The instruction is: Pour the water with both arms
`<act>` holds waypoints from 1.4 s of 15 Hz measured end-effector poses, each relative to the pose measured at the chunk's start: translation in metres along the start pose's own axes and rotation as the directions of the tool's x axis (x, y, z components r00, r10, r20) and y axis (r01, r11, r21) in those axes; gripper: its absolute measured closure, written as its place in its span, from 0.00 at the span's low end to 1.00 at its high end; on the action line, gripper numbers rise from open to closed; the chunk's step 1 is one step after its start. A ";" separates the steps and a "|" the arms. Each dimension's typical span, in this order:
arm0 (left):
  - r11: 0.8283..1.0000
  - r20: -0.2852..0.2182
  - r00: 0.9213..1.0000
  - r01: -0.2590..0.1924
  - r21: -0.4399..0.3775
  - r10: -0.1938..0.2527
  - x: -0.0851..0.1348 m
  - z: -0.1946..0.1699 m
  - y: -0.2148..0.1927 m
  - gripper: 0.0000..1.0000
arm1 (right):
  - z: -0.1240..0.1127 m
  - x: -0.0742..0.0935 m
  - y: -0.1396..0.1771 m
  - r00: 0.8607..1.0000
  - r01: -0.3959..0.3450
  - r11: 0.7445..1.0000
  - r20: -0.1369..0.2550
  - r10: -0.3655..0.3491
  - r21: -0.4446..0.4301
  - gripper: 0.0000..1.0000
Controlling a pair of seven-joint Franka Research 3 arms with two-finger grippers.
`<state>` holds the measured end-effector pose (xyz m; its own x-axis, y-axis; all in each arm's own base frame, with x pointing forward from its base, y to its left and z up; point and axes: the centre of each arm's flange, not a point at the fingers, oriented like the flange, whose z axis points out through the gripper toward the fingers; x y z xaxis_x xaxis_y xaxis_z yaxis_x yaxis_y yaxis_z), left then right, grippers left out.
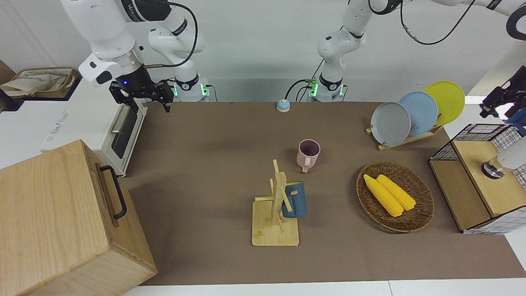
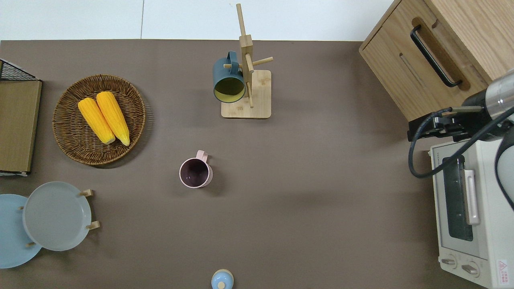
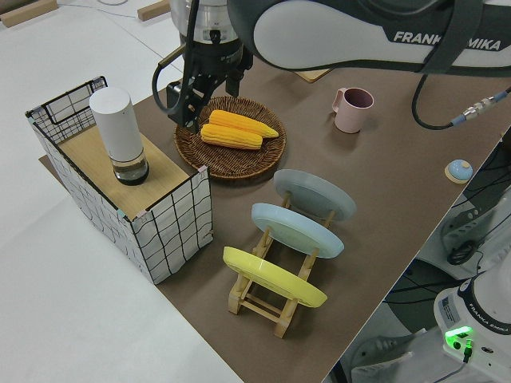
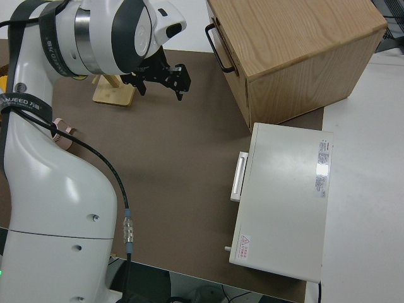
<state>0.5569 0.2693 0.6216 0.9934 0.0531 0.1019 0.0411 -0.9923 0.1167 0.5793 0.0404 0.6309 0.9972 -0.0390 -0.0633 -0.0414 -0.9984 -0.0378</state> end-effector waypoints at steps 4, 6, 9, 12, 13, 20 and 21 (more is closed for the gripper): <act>0.998 0.023 1.000 -0.021 0.053 0.020 0.014 -0.010 0.087 0.00 | 0.000 0.000 0.000 1.000 0.000 1.000 0.000 0.000 0.000 0.02; 0.997 0.026 0.999 -0.034 0.063 0.033 0.017 -0.012 0.123 0.00 | 0.000 0.000 0.000 1.000 0.000 1.000 0.000 0.000 0.000 0.02; 0.997 0.034 0.999 -0.030 0.071 0.027 0.013 -0.013 0.153 0.00 | 0.000 0.000 0.000 1.000 0.000 1.000 0.000 0.000 0.000 0.02; 0.996 0.053 0.999 0.006 0.089 -0.011 0.013 -0.001 0.195 0.00 | 0.000 0.000 0.000 1.000 0.000 1.000 0.000 0.000 0.000 0.02; 0.996 0.062 0.998 0.005 0.090 -0.010 0.014 0.005 0.213 0.00 | 0.000 0.000 0.000 1.000 0.000 1.000 0.000 0.000 0.000 0.02; 0.994 0.086 0.994 -0.072 0.080 0.065 0.011 0.020 0.294 0.00 | 0.000 0.000 0.000 1.000 0.000 1.000 0.000 0.000 0.000 0.02; 0.993 0.087 0.993 -0.085 0.077 0.078 0.011 0.021 0.301 0.00 | 0.000 0.000 0.000 1.000 0.000 1.000 0.000 0.000 0.000 0.02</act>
<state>0.5822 -0.0311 0.6372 0.9991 -0.0343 0.0245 -0.0350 -0.9989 0.0313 0.5793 0.0404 0.6309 0.9972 -0.0390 -0.0633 -0.0414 -0.9984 -0.0377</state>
